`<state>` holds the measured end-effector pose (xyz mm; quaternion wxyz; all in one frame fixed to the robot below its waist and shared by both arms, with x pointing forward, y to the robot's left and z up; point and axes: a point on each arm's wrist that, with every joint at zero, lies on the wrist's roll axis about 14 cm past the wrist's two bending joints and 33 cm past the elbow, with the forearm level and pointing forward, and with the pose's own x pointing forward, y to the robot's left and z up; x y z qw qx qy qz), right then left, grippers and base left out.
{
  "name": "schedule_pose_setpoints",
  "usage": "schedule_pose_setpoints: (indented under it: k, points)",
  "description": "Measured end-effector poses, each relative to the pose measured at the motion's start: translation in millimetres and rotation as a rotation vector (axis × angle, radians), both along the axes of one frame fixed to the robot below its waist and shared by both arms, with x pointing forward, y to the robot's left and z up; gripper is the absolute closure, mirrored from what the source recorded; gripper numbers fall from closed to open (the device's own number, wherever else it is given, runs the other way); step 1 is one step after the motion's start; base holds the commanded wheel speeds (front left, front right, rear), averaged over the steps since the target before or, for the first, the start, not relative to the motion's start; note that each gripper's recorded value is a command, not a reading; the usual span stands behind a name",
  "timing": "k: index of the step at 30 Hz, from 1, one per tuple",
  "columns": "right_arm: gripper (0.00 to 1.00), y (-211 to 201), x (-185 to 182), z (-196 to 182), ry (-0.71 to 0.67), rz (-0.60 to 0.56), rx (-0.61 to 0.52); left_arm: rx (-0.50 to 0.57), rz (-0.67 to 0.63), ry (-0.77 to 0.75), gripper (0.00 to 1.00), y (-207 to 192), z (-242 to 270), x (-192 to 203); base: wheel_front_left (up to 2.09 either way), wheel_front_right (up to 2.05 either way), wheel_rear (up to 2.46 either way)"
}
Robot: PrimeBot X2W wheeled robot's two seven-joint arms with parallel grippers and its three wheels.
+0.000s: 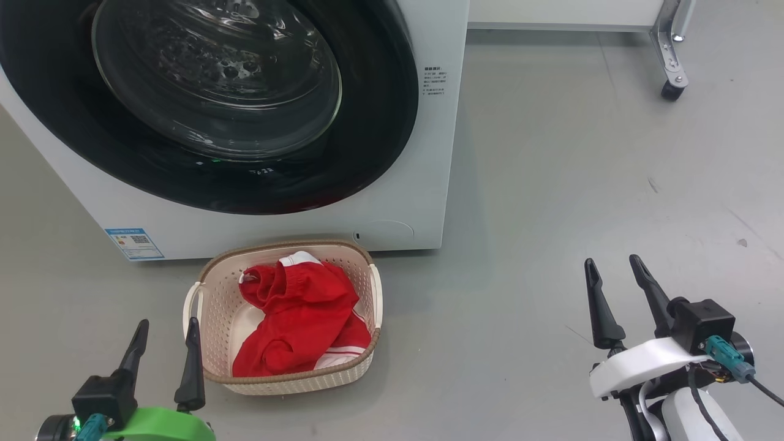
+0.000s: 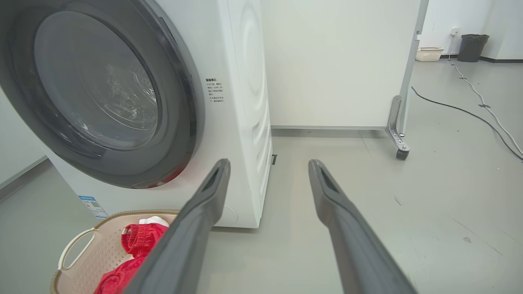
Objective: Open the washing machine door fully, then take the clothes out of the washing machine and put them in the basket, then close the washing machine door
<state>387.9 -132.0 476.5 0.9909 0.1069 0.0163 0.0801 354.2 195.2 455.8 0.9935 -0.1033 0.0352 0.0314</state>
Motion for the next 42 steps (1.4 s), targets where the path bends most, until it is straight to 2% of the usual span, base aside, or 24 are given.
schedule_pose_setpoints:
  k: [35, 36, 42]
  points:
    - [0.00, 2, -11, 6, -0.024, -0.009, -0.008, 0.003, 0.006, -0.006, 0.00, 2, 2, -12, 0.00, 0.00, 0.00]
    - [1.00, 2, -11, 7, -0.026, -0.009, -0.009, 0.003, 0.003, -0.008, 1.00, 2, 3, -11, 0.00, 0.00, 0.00]
    - [1.00, 5, -24, -21, 0.065, -0.010, -0.005, -0.025, -0.004, 0.053, 1.00, -7, -17, -18, 0.00, 0.00, 0.00]
